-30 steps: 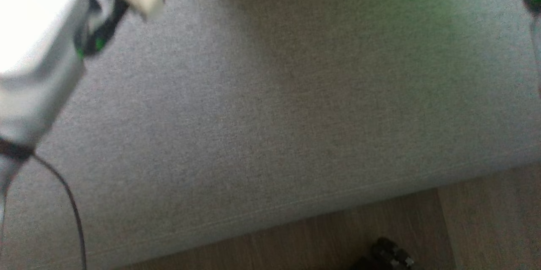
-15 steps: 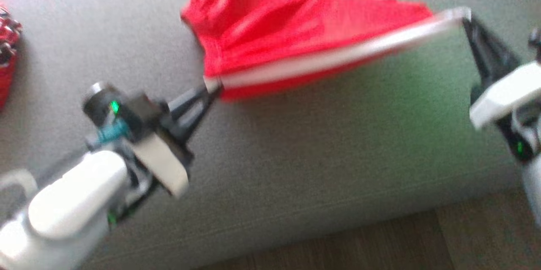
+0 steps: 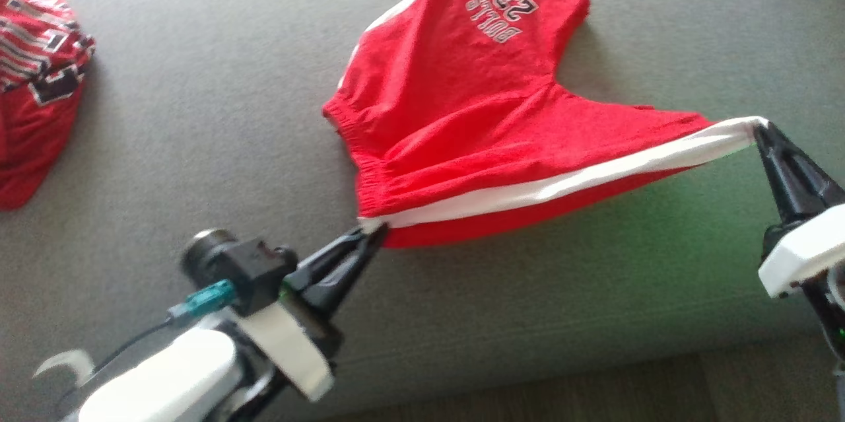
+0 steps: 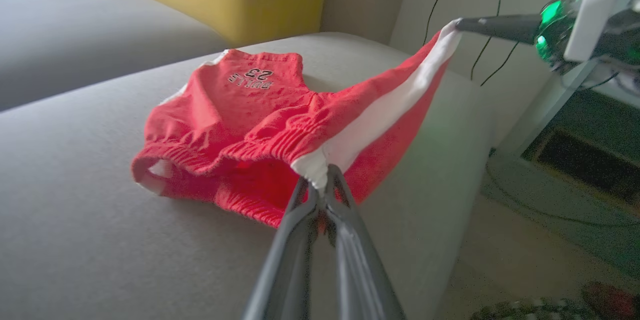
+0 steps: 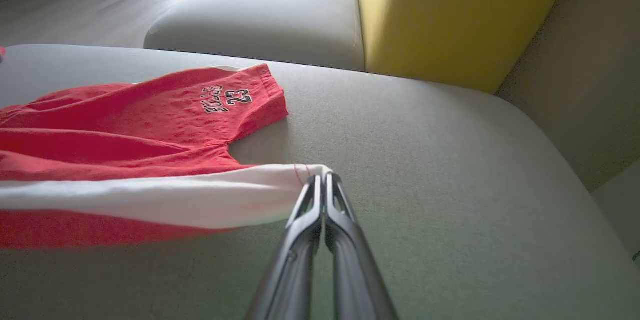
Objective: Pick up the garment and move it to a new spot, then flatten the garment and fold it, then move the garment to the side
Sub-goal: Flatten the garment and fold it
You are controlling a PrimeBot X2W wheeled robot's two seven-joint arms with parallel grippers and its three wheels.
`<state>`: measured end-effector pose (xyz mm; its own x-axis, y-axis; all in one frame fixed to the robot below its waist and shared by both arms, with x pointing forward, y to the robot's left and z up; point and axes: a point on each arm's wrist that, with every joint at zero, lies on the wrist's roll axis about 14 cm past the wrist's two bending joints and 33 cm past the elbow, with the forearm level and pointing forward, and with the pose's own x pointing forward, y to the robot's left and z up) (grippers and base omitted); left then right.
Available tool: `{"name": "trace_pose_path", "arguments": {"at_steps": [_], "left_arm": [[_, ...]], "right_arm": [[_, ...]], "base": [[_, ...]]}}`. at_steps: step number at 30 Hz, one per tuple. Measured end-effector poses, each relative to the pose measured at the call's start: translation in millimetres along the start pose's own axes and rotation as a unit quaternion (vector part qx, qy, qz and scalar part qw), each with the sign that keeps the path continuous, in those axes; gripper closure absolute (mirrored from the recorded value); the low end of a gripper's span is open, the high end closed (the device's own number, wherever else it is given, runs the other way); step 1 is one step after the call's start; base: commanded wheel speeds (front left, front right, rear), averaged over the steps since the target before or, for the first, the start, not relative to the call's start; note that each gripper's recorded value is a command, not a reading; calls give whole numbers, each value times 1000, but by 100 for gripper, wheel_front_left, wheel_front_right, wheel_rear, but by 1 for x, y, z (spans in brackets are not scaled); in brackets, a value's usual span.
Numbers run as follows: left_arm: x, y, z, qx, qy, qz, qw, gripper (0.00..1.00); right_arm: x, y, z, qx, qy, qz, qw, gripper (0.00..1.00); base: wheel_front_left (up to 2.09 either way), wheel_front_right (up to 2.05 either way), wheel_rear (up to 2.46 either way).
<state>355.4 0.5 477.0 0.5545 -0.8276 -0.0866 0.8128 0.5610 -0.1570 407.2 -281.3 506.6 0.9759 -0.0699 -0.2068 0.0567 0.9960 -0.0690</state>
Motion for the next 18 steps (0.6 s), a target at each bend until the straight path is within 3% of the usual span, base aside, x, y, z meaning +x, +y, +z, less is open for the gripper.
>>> {"name": "trace_pose_path", "arguments": {"at_steps": [4,10,18], "left_arm": [[12,-7,1,-70,-17,-3,997,100],[39,26,17,-153,-69,37,985,100],[44,75,5,-318,-112,131,932,100]], "right_arm": [[19,14,-7,-7,31,9,999,100],[78,33,27,-17,1,30,999,100],[145,49,29,-45,8,51,998,100]], "base": [[0,0,0],[0,0,0],[0,0,0]]}}
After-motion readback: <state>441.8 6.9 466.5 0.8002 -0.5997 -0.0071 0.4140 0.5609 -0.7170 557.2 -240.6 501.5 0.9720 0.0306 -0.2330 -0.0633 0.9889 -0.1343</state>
